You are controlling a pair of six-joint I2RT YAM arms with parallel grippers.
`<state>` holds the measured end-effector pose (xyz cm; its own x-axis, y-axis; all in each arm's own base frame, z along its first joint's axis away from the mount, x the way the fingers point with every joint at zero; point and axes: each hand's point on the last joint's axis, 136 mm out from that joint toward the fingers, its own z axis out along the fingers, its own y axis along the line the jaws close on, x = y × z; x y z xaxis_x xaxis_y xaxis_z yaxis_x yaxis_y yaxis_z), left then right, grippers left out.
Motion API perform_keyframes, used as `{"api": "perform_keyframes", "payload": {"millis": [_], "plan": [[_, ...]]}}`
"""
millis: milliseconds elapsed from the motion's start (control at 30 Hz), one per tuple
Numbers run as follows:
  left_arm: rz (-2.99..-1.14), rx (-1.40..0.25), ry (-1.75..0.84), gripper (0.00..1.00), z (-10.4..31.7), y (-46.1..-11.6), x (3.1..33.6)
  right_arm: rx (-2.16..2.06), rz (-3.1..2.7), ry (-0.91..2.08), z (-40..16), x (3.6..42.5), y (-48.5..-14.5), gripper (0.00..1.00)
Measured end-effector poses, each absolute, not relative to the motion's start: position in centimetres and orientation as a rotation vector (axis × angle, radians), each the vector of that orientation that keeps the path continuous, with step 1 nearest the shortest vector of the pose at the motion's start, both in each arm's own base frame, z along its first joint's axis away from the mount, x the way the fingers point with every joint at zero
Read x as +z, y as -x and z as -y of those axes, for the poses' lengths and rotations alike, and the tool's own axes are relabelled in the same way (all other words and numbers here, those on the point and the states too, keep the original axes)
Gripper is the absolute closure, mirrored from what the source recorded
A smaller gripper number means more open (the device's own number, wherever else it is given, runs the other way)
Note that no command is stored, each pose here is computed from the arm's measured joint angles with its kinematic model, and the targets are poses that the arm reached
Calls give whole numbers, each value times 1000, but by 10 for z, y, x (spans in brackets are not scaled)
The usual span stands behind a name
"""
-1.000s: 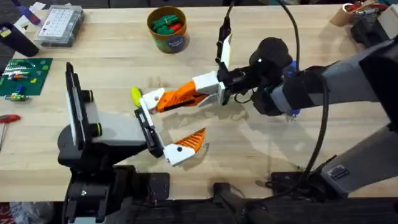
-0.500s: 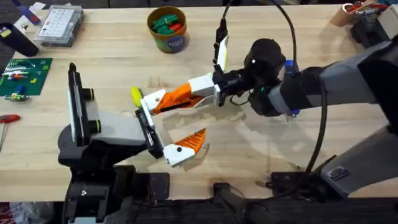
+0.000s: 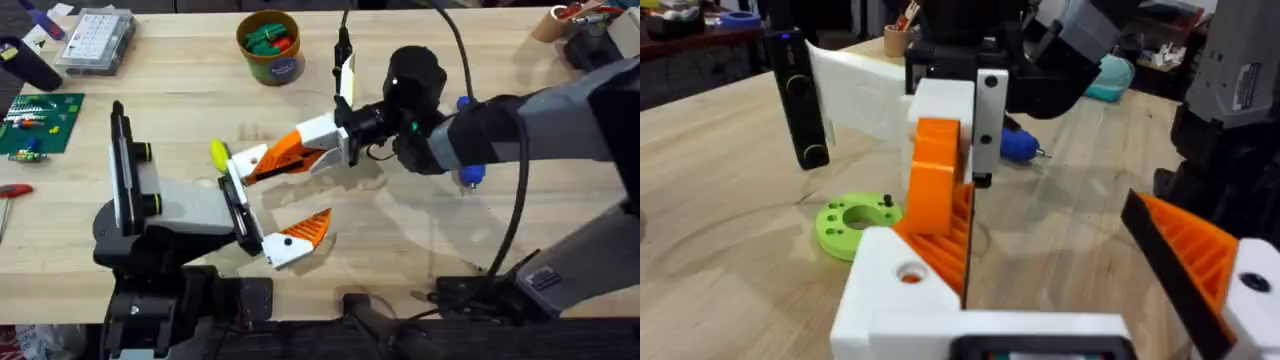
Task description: Pick up the gripper from the table and insert it into the empty holder that is missing its gripper. Then pick up a screw, insert it into the mounting hole, and use the screwdriver to tighten it. Finally, clean up the table by picking up the vegetable and placing it into the bucket.
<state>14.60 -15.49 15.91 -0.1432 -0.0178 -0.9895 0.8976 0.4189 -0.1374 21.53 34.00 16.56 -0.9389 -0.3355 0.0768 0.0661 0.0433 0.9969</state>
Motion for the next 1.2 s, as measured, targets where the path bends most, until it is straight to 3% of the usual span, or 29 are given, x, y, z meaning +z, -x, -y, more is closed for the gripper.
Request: {"api": "perform_keyframes", "payload": {"millis": [1200], "plan": [[-1478, -965, -844, 14, 155, -144, 160, -1902, 1984, -308, -341, 173, -211, 983]]}}
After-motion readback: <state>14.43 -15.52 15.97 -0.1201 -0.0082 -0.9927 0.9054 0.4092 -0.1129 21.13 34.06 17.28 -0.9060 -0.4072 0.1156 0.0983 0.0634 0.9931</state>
